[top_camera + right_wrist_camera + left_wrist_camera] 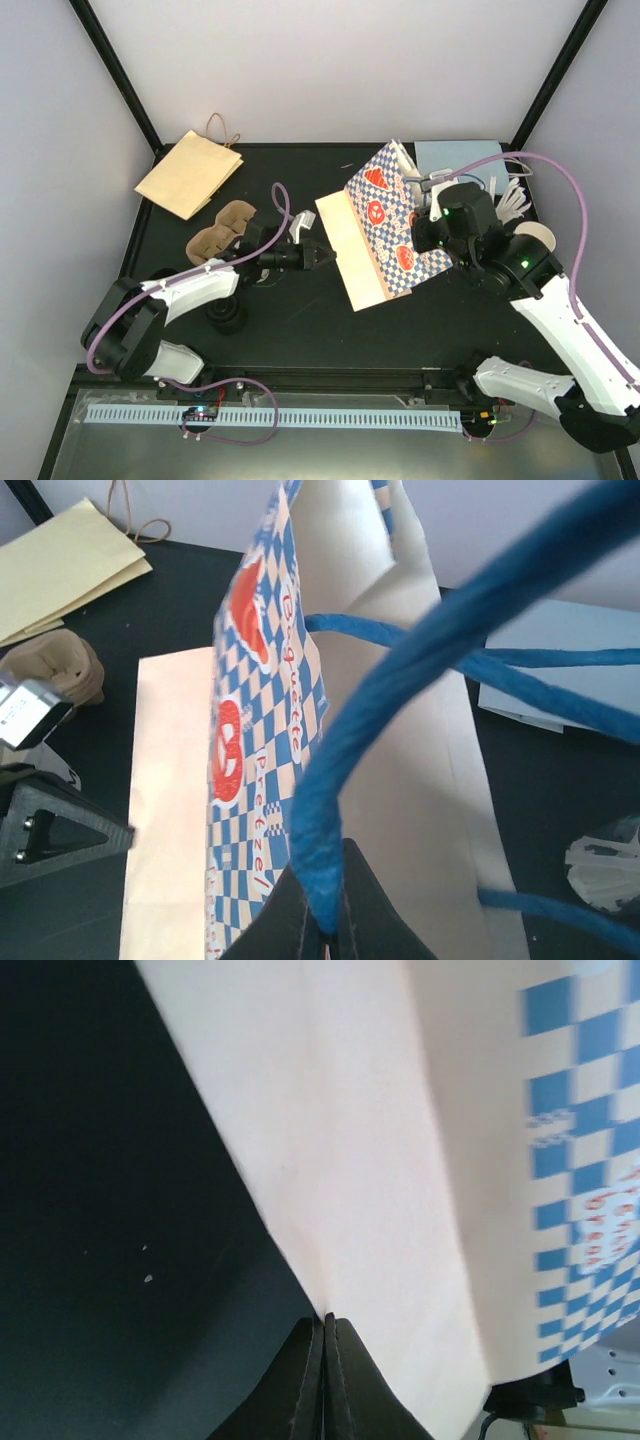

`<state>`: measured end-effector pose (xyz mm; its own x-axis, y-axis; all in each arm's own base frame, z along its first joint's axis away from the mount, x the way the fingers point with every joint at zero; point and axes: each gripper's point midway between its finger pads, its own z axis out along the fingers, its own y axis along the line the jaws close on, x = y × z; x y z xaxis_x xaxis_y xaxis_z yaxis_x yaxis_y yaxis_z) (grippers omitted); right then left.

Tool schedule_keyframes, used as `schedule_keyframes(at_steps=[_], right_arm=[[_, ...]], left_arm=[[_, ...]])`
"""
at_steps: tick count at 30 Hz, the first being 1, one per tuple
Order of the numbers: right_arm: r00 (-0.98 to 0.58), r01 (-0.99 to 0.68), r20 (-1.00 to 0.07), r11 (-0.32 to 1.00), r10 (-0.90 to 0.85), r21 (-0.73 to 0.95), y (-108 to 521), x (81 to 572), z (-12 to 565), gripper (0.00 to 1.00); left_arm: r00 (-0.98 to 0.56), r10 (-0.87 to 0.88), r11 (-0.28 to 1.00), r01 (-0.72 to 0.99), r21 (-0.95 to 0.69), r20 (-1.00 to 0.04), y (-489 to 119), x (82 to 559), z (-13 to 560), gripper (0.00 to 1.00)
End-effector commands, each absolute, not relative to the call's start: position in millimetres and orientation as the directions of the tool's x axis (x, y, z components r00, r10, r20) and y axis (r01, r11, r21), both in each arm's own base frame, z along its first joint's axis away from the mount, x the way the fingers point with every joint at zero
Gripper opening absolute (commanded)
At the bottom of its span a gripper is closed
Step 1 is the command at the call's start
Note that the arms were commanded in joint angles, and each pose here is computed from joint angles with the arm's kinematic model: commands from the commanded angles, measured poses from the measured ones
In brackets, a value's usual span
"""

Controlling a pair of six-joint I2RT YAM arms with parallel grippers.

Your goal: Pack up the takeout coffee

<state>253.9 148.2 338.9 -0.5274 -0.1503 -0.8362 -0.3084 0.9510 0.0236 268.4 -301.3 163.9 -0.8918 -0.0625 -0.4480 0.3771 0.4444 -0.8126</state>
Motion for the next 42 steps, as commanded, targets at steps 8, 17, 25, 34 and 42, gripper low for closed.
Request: schedule_keyframes(at_steps=[8,17,25,34,42], right_arm=[[-0.526,-0.296,-0.850,0.941,-0.017,0.164,127.6,270.0,365.6,0.01],[-0.542,-0.302,-0.840,0.928,0.022,0.219,124.4,274.6,365.7,0.01],[-0.551,-0.295,-0.832,0.918,0.061,0.263,119.6,278.7,368.1,0.01],[-0.562,-0.385,-0.824,0.860,0.069,0.334,134.6,273.3,371.0,0.01],[-0.586,-0.552,-0.809,0.709,0.045,0.439,172.8,261.8,380.1,0.01]], left_arm=[[-0.895,-0.030,0.455,0.384,-0.803,-0.445,-280.0,261.0,144.2,0.02],[-0.891,-0.017,0.457,0.397,-0.796,-0.454,-274.7,262.5,136.5,0.01],[-0.890,-0.015,0.456,0.399,-0.796,-0.455,-272.1,266.8,128.3,0.02],[-0.887,-0.006,0.447,0.411,-0.794,-0.462,-272.3,267.4,126.0,0.02],[-0.889,-0.004,0.479,0.401,-0.781,-0.458,-273.9,278.0,125.5,0.01]])
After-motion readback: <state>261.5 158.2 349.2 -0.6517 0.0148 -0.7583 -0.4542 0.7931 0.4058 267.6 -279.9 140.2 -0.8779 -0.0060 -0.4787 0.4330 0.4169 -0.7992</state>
